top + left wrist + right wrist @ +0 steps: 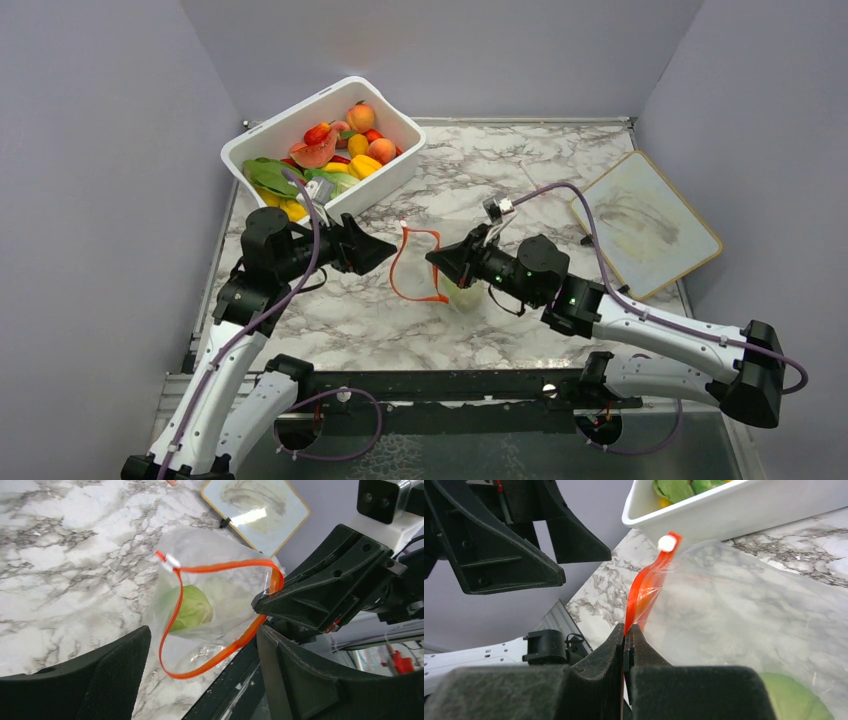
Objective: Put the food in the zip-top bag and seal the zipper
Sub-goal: Place the fake vegetable in the zipper food storage bag.
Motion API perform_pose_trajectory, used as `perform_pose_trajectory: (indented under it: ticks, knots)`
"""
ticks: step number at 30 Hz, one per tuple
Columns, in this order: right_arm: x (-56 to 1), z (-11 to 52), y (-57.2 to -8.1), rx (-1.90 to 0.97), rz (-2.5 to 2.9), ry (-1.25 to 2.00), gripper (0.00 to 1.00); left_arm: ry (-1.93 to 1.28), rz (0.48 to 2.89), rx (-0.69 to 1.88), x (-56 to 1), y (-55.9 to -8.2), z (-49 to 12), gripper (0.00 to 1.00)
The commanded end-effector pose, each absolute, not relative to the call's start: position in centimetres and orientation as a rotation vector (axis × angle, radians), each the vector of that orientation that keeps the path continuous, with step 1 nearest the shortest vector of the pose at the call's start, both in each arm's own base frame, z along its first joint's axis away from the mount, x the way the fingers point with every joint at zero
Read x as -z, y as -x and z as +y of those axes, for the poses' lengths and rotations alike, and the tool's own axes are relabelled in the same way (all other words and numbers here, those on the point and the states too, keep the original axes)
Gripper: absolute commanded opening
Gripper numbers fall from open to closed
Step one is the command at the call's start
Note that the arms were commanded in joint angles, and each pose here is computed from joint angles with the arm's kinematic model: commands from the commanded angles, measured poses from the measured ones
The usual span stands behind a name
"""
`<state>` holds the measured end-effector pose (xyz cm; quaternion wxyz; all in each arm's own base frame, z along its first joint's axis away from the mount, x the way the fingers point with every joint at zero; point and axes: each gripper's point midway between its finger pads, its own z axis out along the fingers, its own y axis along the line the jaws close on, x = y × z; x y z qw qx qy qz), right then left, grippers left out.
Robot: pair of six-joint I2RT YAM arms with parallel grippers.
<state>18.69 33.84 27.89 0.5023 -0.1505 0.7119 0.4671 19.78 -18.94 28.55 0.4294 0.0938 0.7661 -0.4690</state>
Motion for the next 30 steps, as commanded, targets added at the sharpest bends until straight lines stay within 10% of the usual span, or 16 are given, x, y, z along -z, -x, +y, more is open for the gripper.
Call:
perform_pose_trajectory:
  ticks: [1, 22, 30]
  knots:
    - [-28.9, 32.4, -19.7, -1.065, 1.697, 0.286, 0.01, -0.301, 1.933, 1.013, -28.4, -20.2, -17.7, 0.78]
    - [-29.3, 29.8, -21.8, -0.864, 1.816, 0.141, 0.01, -0.165, 2.039, 1.285, -22.8, -21.4, -20.8, 0.74]
    - [-28.6, 29.8, -22.1, -0.814, 1.877, 0.141, 0.01, -0.136, 2.109, 1.249, -20.8, -22.0, -22.6, 0.59]
